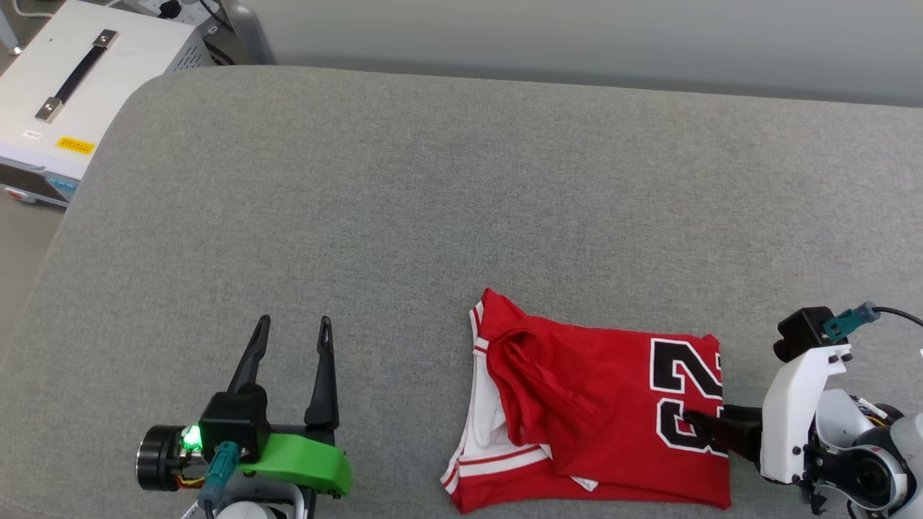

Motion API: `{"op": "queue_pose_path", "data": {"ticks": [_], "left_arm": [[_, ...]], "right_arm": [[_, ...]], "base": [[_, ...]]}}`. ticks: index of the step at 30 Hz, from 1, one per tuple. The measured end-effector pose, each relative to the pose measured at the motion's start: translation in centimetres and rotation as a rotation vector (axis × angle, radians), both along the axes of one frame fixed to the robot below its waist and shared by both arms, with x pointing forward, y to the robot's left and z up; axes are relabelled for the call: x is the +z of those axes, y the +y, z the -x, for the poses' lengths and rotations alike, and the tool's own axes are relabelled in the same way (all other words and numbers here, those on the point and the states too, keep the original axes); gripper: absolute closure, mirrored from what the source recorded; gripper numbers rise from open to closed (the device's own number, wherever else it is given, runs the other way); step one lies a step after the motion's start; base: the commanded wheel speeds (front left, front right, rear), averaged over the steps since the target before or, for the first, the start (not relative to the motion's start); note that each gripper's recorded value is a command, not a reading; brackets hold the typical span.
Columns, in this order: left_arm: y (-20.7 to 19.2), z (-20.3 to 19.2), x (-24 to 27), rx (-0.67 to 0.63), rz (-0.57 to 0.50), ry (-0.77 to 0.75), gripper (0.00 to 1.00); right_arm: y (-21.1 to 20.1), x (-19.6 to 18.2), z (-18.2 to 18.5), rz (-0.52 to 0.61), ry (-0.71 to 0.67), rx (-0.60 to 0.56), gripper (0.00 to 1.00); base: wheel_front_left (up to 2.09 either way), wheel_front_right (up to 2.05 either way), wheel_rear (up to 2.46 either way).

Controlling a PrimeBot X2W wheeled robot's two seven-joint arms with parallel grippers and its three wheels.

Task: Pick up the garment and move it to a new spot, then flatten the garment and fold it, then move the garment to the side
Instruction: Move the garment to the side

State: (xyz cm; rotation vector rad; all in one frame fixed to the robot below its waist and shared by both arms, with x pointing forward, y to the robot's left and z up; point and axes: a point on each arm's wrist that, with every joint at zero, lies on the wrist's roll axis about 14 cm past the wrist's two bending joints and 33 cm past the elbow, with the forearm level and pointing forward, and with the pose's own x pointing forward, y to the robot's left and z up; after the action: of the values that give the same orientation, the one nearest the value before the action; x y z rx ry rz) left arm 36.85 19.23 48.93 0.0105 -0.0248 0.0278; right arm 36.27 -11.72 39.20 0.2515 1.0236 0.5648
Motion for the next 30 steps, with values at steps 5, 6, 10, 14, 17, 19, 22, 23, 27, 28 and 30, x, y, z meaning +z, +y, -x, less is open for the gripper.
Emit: {"op": "queue_pose_path", "data": {"ticks": [5, 6, 10, 14, 17, 19, 22, 23, 27, 28, 30], "left_arm": [[0.2, -0.3, -0.7, 0.007, -0.002, 0.021, 0.0], [0.3, -0.3, -0.8, 0.008, -0.002, 0.024, 0.0], [0.4, -0.3, -1.0, 0.014, -0.003, 0.03, 0.0], [0.4, -0.3, -0.9, 0.015, -0.003, 0.028, 0.0], [0.4, -0.2, -0.7, 0.013, -0.002, 0.022, 0.0], [0.3, -0.2, -0.6, 0.012, -0.001, 0.018, 0.0], [0.2, -0.2, -0.2, 0.008, 0.0, 0.006, 0.0], [0.1, -0.2, -0.1, 0.004, 0.001, 0.002, 0.0], [-0.4, -0.3, 0.2, -0.006, 0.004, -0.008, 0.0], [-0.6, -0.3, 0.2, -0.012, 0.005, -0.009, 0.0], [-1.1, -0.5, 0.2, -0.026, 0.008, -0.01, 0.0]], "right_arm": [[1.5, -1.5, 0.2, -0.022, 0.042, 0.023, 0.0], [1.8, -1.8, 0.3, -0.024, 0.053, 0.031, 0.0], [3.0, -2.2, 0.4, -0.034, 0.047, 0.057, 0.0], [3.4, -1.9, 0.1, -0.033, -0.017, 0.07, 1.0], [3.7, -1.0, -0.8, -0.039, -0.094, 0.068, 1.0], [3.9, -0.3, -1.1, -0.045, -0.135, 0.07, 1.0], [3.8, 1.5, -2.2, -0.044, -0.233, 0.079, 1.0], [3.6, 2.4, -2.7, -0.035, -0.279, 0.088, 1.0], [2.6, 5.5, -4.2, 0.001, -0.425, 0.11, 1.0], [2.2, 6.1, -4.4, 0.021, -0.454, 0.118, 1.0], [1.3, 7.0, -4.5, 0.049, -0.489, 0.125, 1.0]], "base": [[0.0, 0.0, 0.0], [0.0, 0.0, 0.0], [0.0, 0.0, 0.0], [0.0, 0.0, 0.0], [0.0, 0.0, 0.0], [0.0, 0.0, 0.0], [0.0, 0.0, 0.0], [0.0, 0.0, 0.0], [0.0, 0.0, 0.0], [0.0, 0.0, 0.0], [0.0, 0.0, 0.0]]}}
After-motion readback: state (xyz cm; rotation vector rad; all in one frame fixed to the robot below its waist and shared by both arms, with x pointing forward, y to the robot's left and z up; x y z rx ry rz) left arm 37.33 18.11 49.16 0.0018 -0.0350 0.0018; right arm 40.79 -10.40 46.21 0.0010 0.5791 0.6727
